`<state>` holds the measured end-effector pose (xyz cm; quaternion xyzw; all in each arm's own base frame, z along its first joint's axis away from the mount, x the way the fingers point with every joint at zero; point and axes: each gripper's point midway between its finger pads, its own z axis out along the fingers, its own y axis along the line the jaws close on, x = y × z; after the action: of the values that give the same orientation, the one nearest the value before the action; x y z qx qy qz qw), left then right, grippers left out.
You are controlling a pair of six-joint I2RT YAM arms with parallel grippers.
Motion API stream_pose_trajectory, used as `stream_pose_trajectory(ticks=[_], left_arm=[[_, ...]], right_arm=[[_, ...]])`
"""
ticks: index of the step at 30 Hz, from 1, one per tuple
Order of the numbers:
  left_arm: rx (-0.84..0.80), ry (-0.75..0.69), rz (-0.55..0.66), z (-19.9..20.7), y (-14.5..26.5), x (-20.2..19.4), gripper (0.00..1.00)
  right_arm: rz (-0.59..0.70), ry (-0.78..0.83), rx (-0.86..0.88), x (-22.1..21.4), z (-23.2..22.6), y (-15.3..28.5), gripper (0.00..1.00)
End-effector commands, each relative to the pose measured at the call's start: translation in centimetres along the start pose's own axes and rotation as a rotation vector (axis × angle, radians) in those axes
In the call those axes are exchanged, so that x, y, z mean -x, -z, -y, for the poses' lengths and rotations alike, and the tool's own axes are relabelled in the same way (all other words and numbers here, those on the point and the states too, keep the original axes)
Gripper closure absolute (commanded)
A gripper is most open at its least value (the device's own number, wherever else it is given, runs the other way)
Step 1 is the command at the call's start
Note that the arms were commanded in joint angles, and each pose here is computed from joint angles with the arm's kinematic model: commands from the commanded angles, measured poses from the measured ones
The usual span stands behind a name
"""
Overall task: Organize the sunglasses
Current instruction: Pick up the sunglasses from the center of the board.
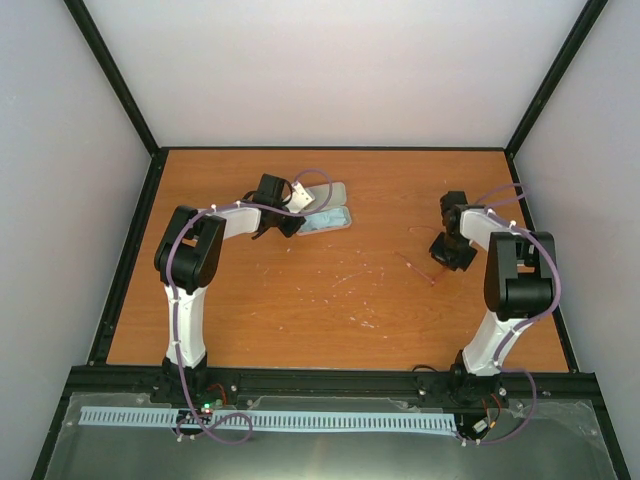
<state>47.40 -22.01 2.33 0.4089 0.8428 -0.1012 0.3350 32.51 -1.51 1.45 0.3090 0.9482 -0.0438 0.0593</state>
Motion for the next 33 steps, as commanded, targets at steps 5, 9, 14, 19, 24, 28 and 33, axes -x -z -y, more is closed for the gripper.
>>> stream_pose_trajectory(ticks=[5,9,14,19,24,28,33], left_arm=[[0.042,0.020,-0.103,-0.7,0.6,-2.7,0.70],[0.064,0.018,-0.094,-1.1,1.3,-2.1,0.58],[0.098,0.002,-0.081,-1.7,2.4,-1.1,0.50],[0.126,-0.005,-0.066,-2.2,3.7,-0.1,0.47],[0.139,0.004,-0.048,-2.4,4.9,0.6,0.47],[0.154,0.013,-0.029,-2.5,5.8,1.4,0.46],[0.184,0.018,0.015,-3.3,7.0,3.4,0.46]], right_arm=[[0.073,0.013,0.011,2.8,-0.4,1.2,0.97],[0.087,0.043,0.076,3.1,-1.5,2.1,0.97],[0.102,0.075,0.119,3.5,-2.3,2.7,0.97],[0.128,0.124,0.161,3.7,-4.0,3.6,0.97],[0.146,0.201,0.225,3.3,-6.8,4.2,0.97],[0.157,0.253,0.297,3.1,-9.2,4.6,0.97],[0.166,0.323,0.413,2.8,-11.7,5.9,0.97]])
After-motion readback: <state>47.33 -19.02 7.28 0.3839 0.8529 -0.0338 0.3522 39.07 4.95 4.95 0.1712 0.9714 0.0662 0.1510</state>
